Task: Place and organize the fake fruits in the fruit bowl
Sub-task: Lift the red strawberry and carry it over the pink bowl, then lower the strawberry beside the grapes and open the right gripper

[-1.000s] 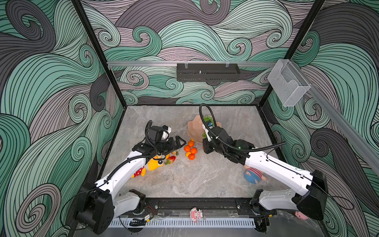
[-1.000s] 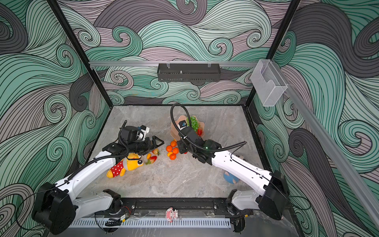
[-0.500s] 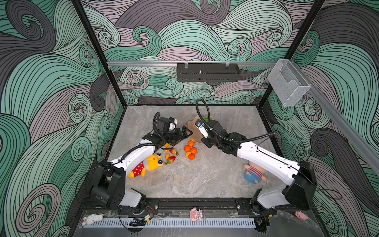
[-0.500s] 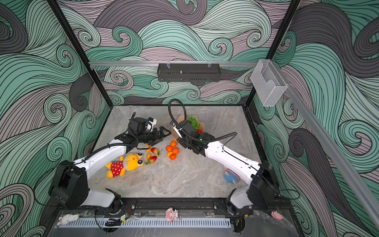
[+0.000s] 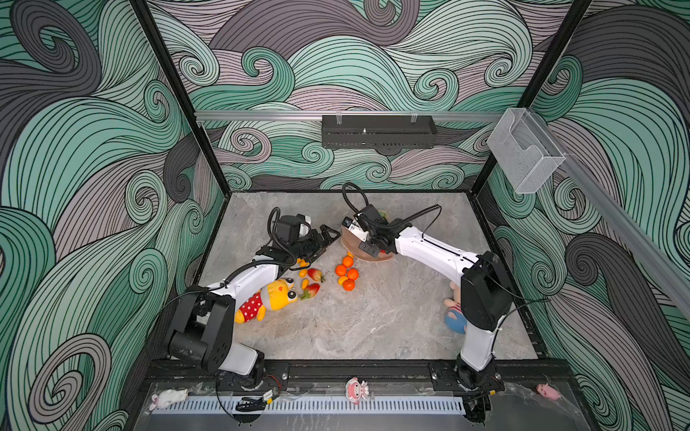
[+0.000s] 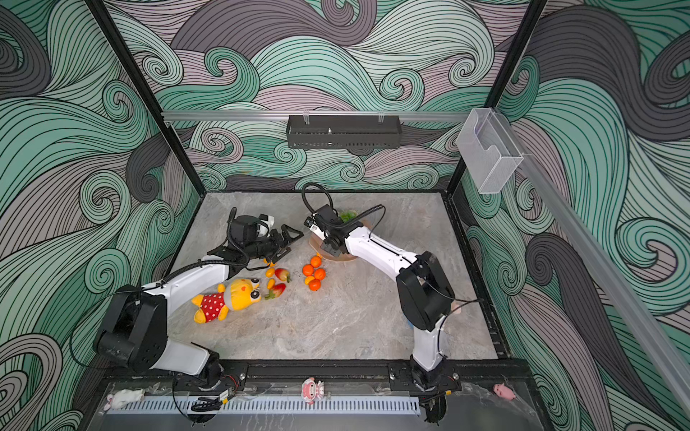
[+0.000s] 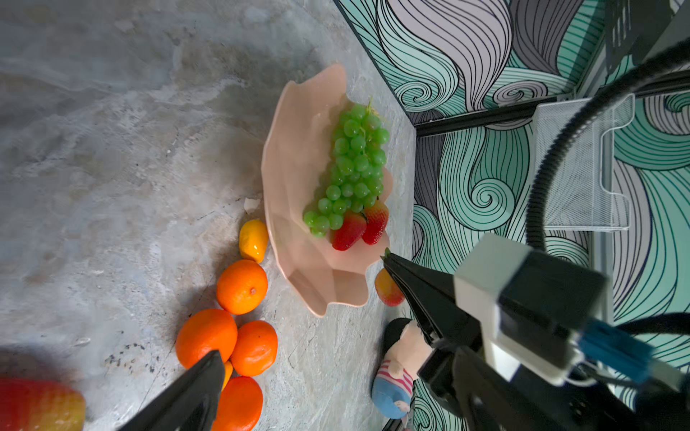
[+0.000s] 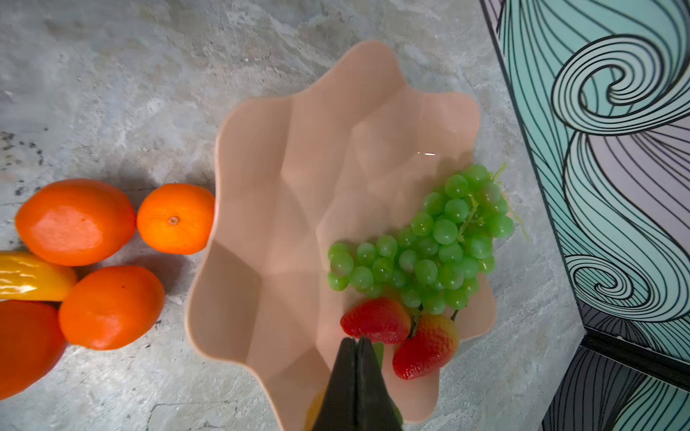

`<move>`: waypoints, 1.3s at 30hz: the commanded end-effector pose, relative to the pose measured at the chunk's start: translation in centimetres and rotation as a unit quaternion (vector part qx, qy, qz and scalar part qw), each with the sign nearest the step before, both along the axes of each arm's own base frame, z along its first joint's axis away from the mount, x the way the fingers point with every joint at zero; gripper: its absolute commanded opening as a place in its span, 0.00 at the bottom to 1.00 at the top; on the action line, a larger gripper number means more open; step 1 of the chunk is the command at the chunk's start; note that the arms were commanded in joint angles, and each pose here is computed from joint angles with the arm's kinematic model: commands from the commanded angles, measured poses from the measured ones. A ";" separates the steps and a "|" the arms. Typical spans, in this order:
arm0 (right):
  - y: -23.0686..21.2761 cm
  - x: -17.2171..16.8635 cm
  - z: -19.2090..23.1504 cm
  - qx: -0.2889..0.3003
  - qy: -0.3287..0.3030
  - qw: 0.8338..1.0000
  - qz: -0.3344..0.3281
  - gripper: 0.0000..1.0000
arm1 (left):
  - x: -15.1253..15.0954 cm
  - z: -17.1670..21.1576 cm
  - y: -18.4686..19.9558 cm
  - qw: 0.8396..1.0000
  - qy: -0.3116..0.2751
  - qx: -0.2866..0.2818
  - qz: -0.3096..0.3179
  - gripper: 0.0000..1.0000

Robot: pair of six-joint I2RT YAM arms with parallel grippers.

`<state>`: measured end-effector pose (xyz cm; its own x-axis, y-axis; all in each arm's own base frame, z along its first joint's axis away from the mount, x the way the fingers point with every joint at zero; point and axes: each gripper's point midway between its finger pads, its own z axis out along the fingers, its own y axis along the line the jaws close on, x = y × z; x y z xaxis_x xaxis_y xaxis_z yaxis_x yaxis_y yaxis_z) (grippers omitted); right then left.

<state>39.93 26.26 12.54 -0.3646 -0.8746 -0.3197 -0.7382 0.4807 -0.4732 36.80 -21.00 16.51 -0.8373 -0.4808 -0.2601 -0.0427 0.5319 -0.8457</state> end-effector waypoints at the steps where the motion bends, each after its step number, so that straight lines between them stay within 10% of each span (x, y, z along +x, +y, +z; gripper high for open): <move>1: -0.1 0.8 -0.9 -0.012 0.019 1.000 0.000 0.00 | 1.2 1.0 0.3 0.999 -0.021 -0.026 0.010 0.99; 25: -0.7 2.0 -7.2 -0.061 0.087 0.994 -0.011 0.00 | 1.5 -0.7 1.9 1.000 -0.010 -0.011 0.011 0.99; 39: -0.4 1.9 -4.5 -0.023 0.077 0.997 -0.019 0.29 | 0.6 0.7 2.2 0.999 -0.033 0.015 -0.004 0.99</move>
<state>41.63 25.63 5.20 -0.4294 -0.8898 -0.1545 -0.8048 0.4546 -0.3816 37.69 -18.96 15.49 -0.8278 -0.4882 -0.2765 -0.0372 0.5394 -0.8412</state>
